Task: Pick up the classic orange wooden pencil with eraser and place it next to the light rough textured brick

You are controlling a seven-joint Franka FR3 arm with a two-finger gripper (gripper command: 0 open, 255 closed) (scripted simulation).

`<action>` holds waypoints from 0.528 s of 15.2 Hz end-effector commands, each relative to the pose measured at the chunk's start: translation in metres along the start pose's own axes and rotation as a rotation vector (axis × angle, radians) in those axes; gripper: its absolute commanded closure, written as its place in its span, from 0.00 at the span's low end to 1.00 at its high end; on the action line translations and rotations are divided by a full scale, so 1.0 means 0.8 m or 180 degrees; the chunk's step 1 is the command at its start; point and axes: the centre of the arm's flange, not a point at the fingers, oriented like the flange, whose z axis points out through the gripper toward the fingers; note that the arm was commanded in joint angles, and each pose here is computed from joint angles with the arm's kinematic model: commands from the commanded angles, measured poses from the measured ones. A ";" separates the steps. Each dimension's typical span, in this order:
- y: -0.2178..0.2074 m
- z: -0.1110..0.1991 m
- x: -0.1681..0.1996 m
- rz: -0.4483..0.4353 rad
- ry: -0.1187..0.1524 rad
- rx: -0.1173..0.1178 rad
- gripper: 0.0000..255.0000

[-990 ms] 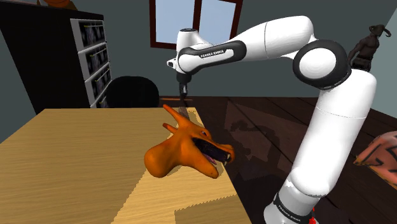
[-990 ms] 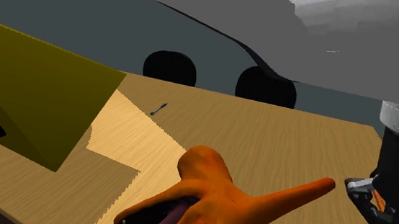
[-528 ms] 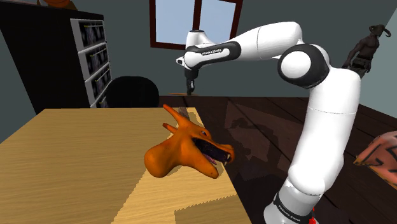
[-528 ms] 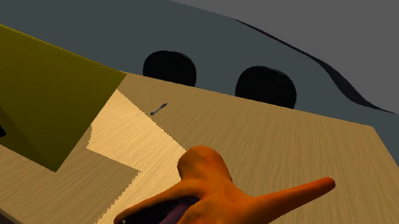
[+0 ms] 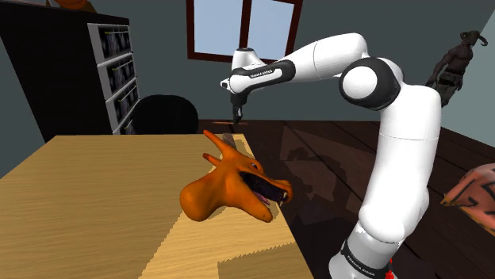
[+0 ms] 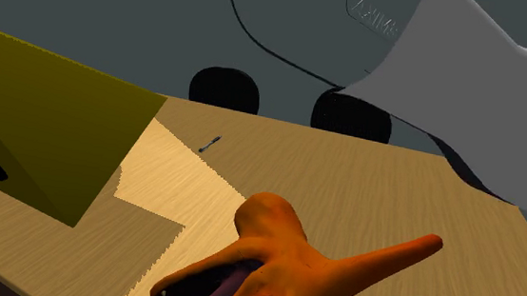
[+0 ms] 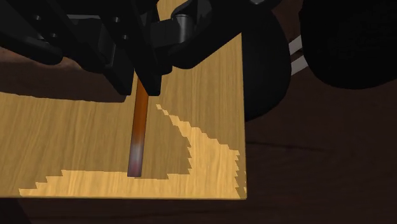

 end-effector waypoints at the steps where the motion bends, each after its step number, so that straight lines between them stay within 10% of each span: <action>1: -0.002 0.013 0.000 0.0000 0.0001 -0.0002 1.00; 8: -0.013 0.058 0.001 0.0000 0.0001 -0.0002 1.00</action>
